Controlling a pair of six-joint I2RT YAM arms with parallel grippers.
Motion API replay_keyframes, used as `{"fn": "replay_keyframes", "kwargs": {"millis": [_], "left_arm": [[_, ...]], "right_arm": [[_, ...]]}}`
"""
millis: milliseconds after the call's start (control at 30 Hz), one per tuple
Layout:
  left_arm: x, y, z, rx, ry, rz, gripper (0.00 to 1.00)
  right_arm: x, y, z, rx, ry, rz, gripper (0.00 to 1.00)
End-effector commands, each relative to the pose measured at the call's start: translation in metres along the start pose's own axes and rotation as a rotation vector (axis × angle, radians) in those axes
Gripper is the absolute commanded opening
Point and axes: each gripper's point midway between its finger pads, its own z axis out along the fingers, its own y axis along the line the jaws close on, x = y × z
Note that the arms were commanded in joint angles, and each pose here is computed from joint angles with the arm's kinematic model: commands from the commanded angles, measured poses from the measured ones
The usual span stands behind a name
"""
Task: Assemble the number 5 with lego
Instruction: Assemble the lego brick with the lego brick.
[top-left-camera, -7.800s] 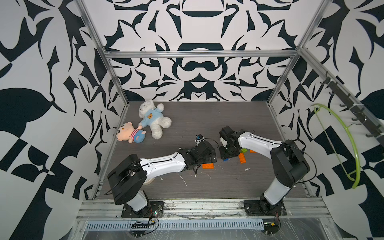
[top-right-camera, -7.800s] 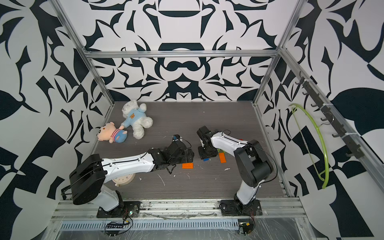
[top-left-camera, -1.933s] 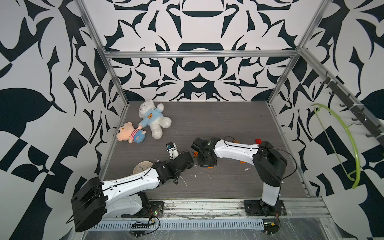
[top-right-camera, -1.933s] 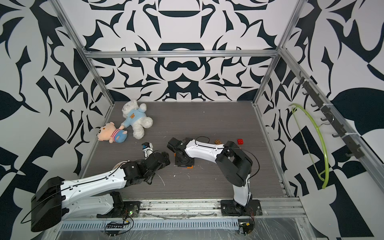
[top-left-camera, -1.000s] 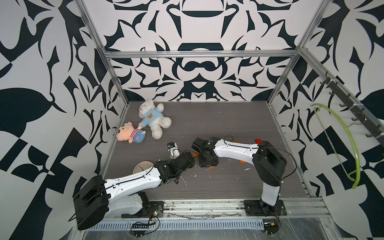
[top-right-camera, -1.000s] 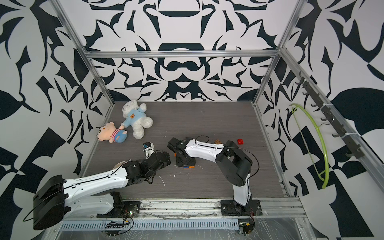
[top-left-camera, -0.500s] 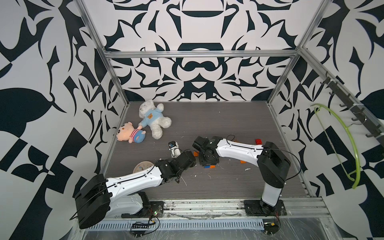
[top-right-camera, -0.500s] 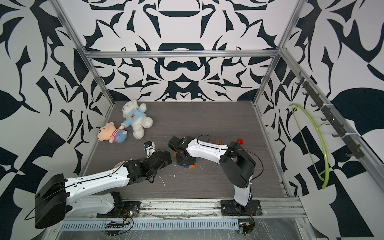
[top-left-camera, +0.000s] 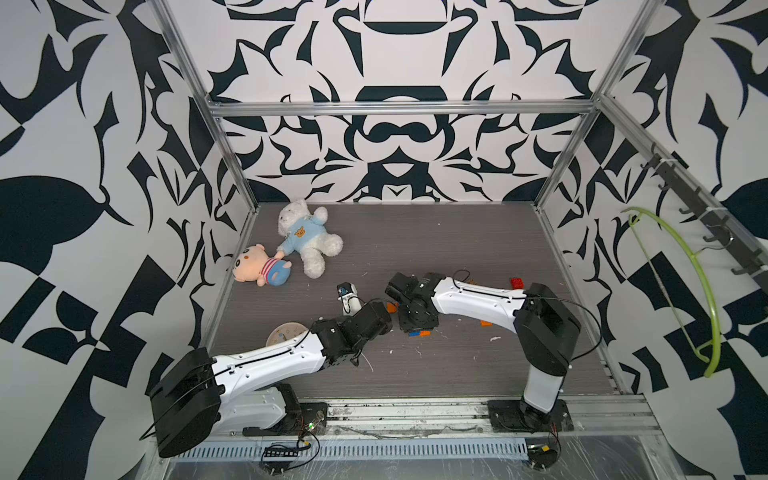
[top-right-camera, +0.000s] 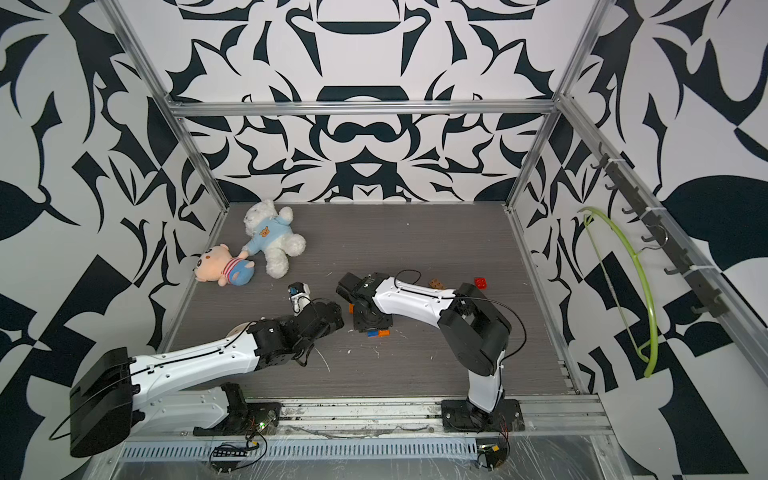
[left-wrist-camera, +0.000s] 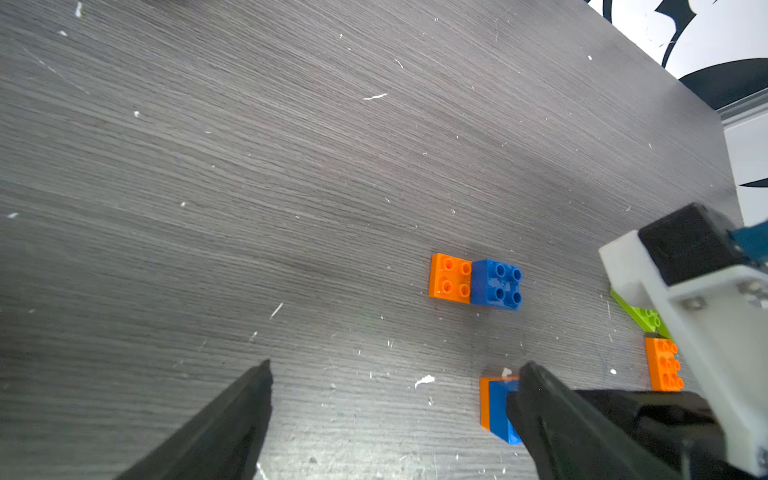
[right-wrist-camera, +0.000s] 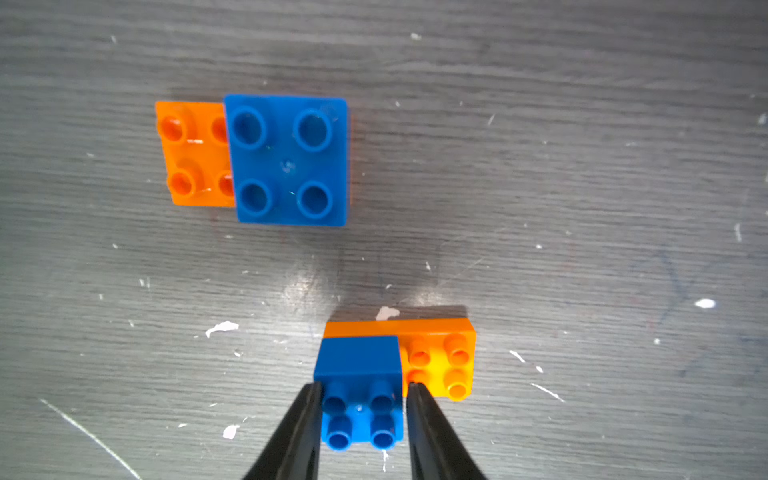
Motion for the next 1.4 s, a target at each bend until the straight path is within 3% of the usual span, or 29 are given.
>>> {"fn": "replay_keyframes", "kwargs": {"millis": [0,300,767,1033,1233,1367], "left_arm": [[-0.001,0.000,-0.001,-0.007,0.002,0.011,0.99],[0.000,-0.004,-0.002,0.013,0.013,0.022,0.99],[0.004,-0.008,0.002,0.021,0.032,0.022,0.99],[0.006,-0.008,0.002,0.022,0.035,0.025,0.99],[0.006,-0.008,0.003,0.020,0.037,0.026,0.99],[0.008,-0.010,0.004,0.021,0.044,0.028,0.99]], "right_arm": [[0.008,-0.005,0.002,0.017,0.020,-0.005,0.42],[-0.001,-0.005,-0.022,-0.012,-0.061,-0.001,0.44],[0.009,0.006,-0.005,-0.028,0.001,-0.023,0.50],[0.008,0.000,0.000,0.010,-0.006,-0.010,0.39],[0.006,0.001,-0.004,0.001,-0.023,-0.007,0.37],[0.008,-0.002,-0.002,0.013,-0.011,-0.004,0.45]]}}
